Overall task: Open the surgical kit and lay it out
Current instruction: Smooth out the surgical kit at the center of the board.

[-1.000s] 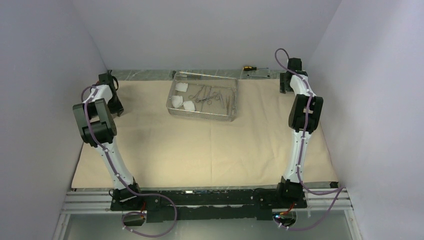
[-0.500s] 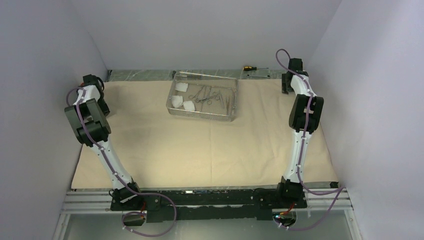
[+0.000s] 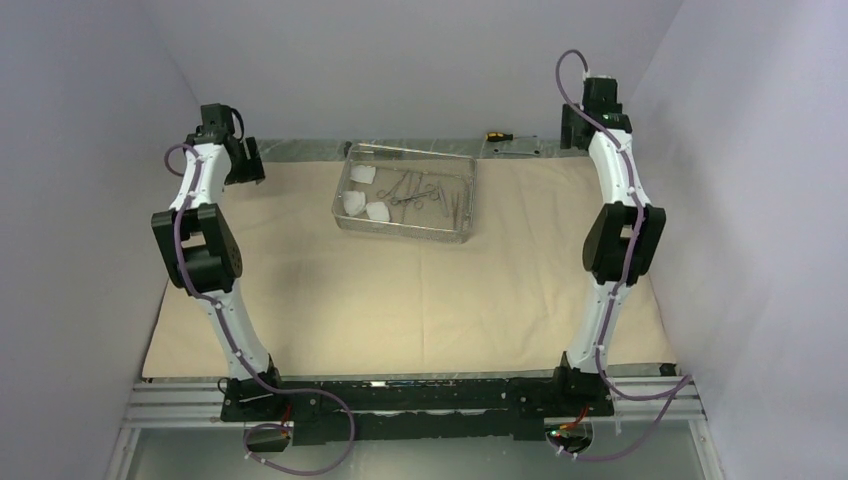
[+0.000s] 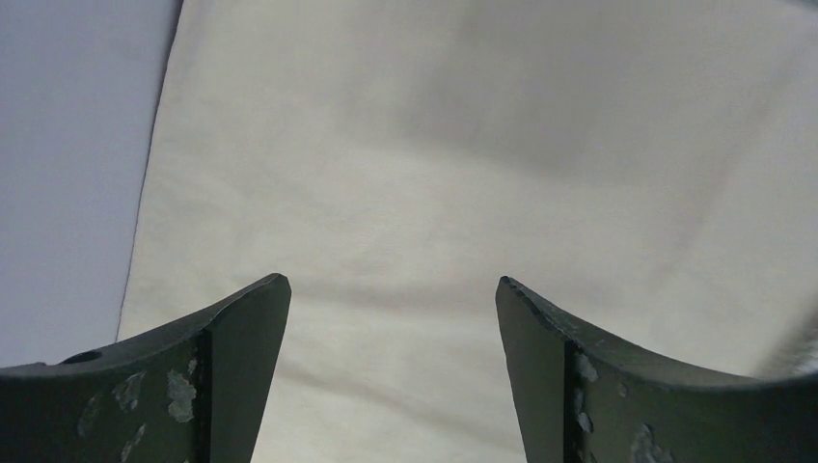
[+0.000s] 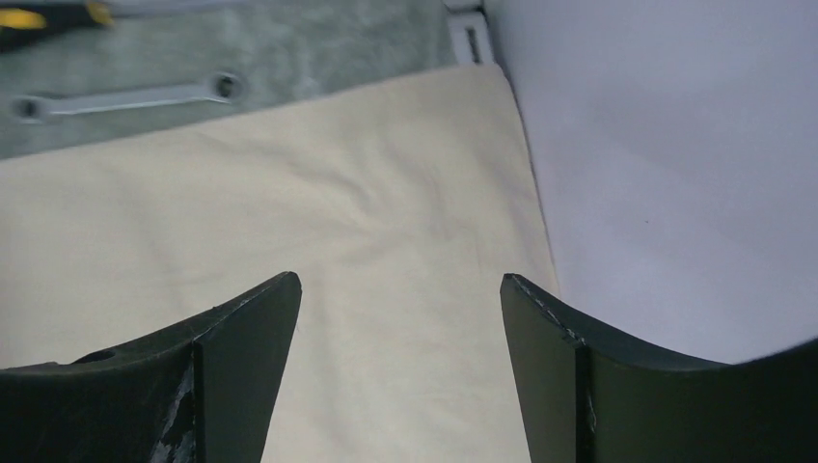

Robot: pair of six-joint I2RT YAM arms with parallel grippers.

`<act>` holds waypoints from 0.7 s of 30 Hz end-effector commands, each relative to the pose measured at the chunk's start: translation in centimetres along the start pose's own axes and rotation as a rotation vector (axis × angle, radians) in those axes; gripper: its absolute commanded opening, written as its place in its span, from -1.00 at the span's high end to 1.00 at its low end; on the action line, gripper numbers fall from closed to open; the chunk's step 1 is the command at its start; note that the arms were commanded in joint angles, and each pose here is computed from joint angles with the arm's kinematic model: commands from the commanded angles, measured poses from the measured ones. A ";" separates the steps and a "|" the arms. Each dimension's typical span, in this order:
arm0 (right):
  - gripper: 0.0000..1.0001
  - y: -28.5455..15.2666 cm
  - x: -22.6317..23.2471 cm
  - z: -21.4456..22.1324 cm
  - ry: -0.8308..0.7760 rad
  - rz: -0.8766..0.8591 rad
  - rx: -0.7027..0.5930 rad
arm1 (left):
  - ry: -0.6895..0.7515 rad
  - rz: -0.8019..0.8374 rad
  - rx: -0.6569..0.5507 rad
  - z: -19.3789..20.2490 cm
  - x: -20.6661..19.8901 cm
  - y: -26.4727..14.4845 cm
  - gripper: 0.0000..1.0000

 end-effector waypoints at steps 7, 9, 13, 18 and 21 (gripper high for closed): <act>-0.57 -8.5 6.2 -3.2 0.124 -0.263 -0.102 | 0.022 0.222 -0.085 -2.1 -3.2 1.3 -0.45; -0.55 -9.0 6.6 -2.9 0.130 -0.281 -0.090 | 0.036 0.212 -0.076 -1.9 -3.3 2.9 -0.41; -0.53 -10.4 9.5 -2.6 0.110 -0.346 -0.081 | 0.062 0.164 -0.067 -1.6 -3.0 5.9 -0.34; -0.49 -10.9 11.6 -2.4 0.082 -0.370 -0.067 | 0.147 0.107 -0.092 -1.4 -2.3 8.8 -0.29; -0.49 -10.8 12.5 -2.6 0.064 -0.368 -0.063 | 0.206 0.050 -0.108 -1.4 -1.5 9.8 -0.29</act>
Point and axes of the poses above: each gripper's point midway between its finger pads, its own y axis out along the fingers, its own x axis along the line the jaws close on, z = x × y, the point moved 3 cm from there along -y, back along the fingers, and after that the axes turned 10 degrees about -y, right-handed, at the moved point
